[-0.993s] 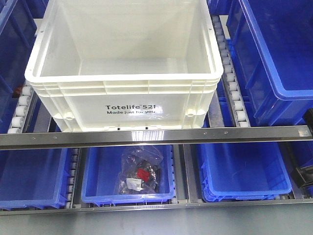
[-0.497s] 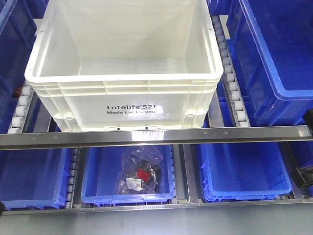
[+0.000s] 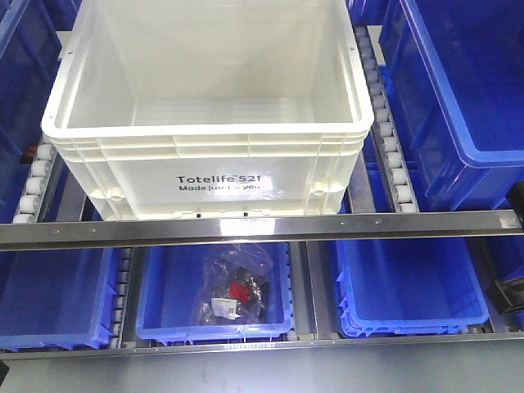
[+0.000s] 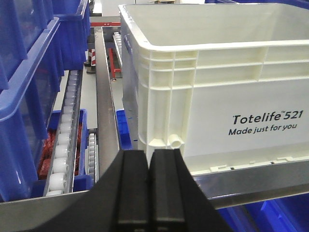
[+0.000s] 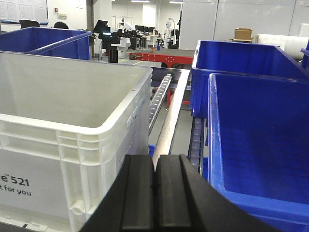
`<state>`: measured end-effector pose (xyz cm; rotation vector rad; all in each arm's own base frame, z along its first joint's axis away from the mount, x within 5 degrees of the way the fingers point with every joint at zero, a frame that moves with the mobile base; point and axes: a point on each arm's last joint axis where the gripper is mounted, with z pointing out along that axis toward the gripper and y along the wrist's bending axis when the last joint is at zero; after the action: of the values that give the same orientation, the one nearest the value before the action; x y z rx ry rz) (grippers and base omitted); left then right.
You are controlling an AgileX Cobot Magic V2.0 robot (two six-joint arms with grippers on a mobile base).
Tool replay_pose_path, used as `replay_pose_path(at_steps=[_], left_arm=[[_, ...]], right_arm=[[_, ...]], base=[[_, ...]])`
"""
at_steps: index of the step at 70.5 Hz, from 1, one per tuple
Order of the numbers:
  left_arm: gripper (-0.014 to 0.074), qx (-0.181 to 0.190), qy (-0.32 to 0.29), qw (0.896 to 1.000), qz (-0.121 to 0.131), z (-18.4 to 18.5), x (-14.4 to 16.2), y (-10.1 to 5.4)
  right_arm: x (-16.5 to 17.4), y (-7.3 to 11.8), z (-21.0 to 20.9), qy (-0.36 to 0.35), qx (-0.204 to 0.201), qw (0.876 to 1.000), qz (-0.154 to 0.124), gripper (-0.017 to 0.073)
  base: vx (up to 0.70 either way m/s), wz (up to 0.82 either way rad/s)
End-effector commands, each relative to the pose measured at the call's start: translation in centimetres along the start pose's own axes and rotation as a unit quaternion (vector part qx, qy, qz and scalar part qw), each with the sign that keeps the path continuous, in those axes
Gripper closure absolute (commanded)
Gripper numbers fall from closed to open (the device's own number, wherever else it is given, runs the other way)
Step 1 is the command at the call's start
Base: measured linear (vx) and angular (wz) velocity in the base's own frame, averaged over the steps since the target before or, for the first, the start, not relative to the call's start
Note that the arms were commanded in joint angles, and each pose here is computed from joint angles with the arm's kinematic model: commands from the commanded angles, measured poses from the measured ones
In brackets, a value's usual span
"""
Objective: Place moving items into box and shelve
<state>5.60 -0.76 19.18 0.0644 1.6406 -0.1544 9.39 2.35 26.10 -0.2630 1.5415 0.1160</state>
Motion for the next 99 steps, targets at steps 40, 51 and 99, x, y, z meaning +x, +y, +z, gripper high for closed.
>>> replay_pose_path(at_steps=[40, 51, 99], left_arm=[[0.0620, 0.007, -0.037, 0.999, -0.001, 0.0, -0.2, -0.1], [0.0620, 0.007, -0.037, 0.999, -0.001, 0.0, -0.2, -0.1], [0.0620, 0.008, -0.037, 0.999, -0.001, -0.1, -0.2, -0.1]], right_arm=[[-1.5, -0.4, 0.1, -0.044, 0.017, 0.999, -0.007, 0.0574], [-1.2, 0.0, 0.1, -0.026, -0.004, 0.998, -0.061, 0.0574], [6.4, 0.8, -4.1, 0.004, -0.021, 1.000, 0.002, 0.0574]], base=[[0.00, 0.00], [0.00, 0.00], [0.00, 0.00]])
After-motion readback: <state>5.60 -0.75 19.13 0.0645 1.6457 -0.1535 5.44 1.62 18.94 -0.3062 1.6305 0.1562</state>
